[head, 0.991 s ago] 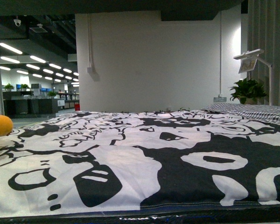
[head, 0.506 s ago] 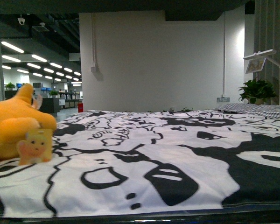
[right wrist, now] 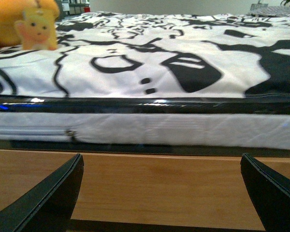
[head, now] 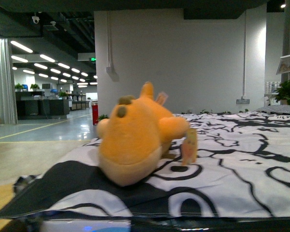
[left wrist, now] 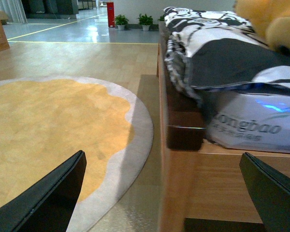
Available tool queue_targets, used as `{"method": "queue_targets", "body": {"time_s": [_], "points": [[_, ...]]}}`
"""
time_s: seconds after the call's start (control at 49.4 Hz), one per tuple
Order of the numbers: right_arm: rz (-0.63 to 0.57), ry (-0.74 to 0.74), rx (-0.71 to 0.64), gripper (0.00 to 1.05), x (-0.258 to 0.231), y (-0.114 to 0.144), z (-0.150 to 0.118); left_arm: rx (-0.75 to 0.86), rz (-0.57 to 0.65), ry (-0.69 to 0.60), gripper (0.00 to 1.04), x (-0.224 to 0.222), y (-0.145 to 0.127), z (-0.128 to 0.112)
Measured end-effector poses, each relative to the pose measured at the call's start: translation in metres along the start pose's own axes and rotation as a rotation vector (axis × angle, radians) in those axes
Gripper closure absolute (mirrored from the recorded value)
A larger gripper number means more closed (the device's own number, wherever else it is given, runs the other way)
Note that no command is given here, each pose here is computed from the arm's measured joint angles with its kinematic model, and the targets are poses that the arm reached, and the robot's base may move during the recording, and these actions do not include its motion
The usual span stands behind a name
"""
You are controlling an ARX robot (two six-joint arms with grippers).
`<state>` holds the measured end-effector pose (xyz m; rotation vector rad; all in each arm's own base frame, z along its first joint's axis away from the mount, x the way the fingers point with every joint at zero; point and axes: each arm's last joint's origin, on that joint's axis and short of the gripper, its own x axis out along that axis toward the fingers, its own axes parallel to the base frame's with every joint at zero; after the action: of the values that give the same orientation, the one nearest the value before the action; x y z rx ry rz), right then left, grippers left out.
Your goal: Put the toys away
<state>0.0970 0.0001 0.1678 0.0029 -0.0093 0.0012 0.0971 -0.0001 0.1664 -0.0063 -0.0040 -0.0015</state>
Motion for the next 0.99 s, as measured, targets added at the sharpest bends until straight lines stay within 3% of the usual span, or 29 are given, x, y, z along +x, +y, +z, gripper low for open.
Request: {"method": "queue_targets", "body": {"time_s": [0.546, 0.668, 0.85, 0.991], "points": [[0.003, 0.0, 0.0, 0.06, 0.0, 0.0, 0.0, 0.0, 0.001, 0.0, 0.06, 0.0, 0.0, 0.0], [0.164, -0.003, 0.121, 0.06, 0.003, -0.004, 0.006, 0.0, 0.001, 0.0, 0.06, 0.0, 0.0, 0.0], [0.235, -0.166, 0.189, 0.06, 0.029, -0.013, 0.086, 0.0, 0.001, 0.0, 0.06, 0.0, 0.0, 0.0], [0.256, -0.201, 0.167, 0.06, 0.074, 0.004, 0.138, 0.0, 0.001, 0.0, 0.06, 0.0, 0.0, 0.0]]}}
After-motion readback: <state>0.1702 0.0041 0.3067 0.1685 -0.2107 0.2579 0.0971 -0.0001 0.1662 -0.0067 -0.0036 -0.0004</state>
